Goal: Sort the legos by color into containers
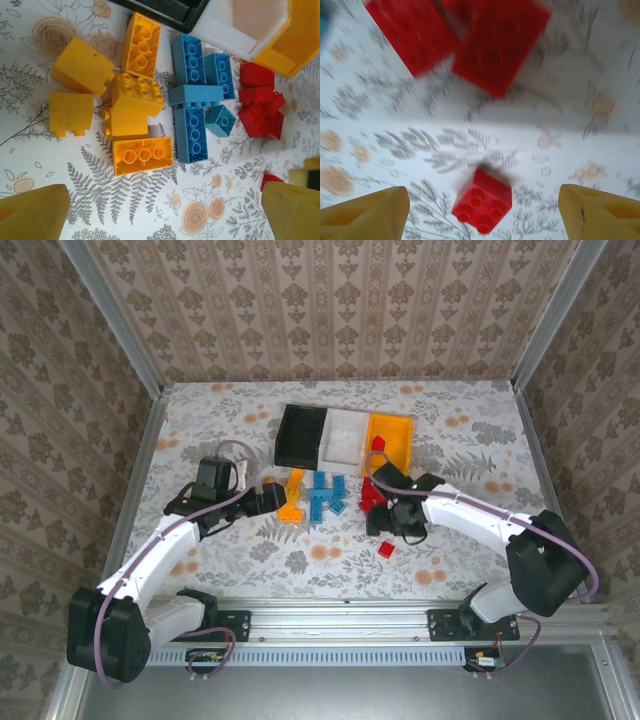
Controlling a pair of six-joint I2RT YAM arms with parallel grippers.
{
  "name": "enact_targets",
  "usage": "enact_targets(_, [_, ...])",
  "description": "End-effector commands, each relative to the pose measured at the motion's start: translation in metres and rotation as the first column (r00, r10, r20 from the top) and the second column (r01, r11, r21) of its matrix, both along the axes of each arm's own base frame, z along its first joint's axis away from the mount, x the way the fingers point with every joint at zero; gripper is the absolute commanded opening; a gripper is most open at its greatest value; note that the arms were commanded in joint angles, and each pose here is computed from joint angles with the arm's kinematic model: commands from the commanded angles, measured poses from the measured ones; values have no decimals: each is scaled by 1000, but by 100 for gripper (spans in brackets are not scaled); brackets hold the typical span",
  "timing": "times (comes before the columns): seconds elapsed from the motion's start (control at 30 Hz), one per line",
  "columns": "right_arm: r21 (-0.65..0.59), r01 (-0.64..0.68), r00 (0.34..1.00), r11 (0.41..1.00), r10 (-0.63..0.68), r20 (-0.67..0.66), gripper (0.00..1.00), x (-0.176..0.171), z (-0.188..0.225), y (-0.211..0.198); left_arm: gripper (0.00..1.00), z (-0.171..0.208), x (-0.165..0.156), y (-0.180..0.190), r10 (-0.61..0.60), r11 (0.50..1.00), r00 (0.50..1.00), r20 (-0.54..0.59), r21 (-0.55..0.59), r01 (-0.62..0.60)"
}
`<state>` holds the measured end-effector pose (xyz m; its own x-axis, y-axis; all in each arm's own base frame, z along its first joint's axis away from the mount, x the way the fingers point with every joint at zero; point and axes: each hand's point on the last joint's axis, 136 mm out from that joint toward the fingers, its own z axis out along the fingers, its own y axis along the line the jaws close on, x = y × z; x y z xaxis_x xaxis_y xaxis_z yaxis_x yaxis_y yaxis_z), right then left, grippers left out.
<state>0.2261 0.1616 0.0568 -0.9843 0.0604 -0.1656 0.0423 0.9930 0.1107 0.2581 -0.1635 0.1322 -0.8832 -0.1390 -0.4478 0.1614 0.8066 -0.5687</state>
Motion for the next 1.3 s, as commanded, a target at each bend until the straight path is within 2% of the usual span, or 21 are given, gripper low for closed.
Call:
enact_targets(0.0, [0,77,997,997,-77,10,80,-9,-6,-4,100,3,-1,-7,-6,999,1000,-2,-42,6])
enact_targets(0.17, [-21,81,996,996,-82,-31,80,-17,-27,3,100,5,-4,-8,-10,999,1000,-5,-40,10])
enact_targets(0.57, [-63,95,994,994,-98,-52,65,-18,-45,1,100,8,-8,-3,-2,1000,1000,7,-18,3])
enact_targets(0.83, [-93,107,992,990,-113,-60,54,-21,-49,-8,100,7,-8,-2,-8,1000,1000,8,-11,8])
enact_targets(0.97, [-93,113,991,989,-118,-56,43,-22,-47,-11,100,6,-8,-2,-9,1000,1000,7,-7,9])
enact_targets(1.13, [-85,119,992,989,-122,-36,35,-19,-39,-13,100,3,-9,-1,-7,1000,1000,5,-3,7])
enact_targets(1.27, [-65,125,992,990,-126,-12,33,-11,-29,-11,100,2,-9,-1,-6,1000,1000,4,-2,6])
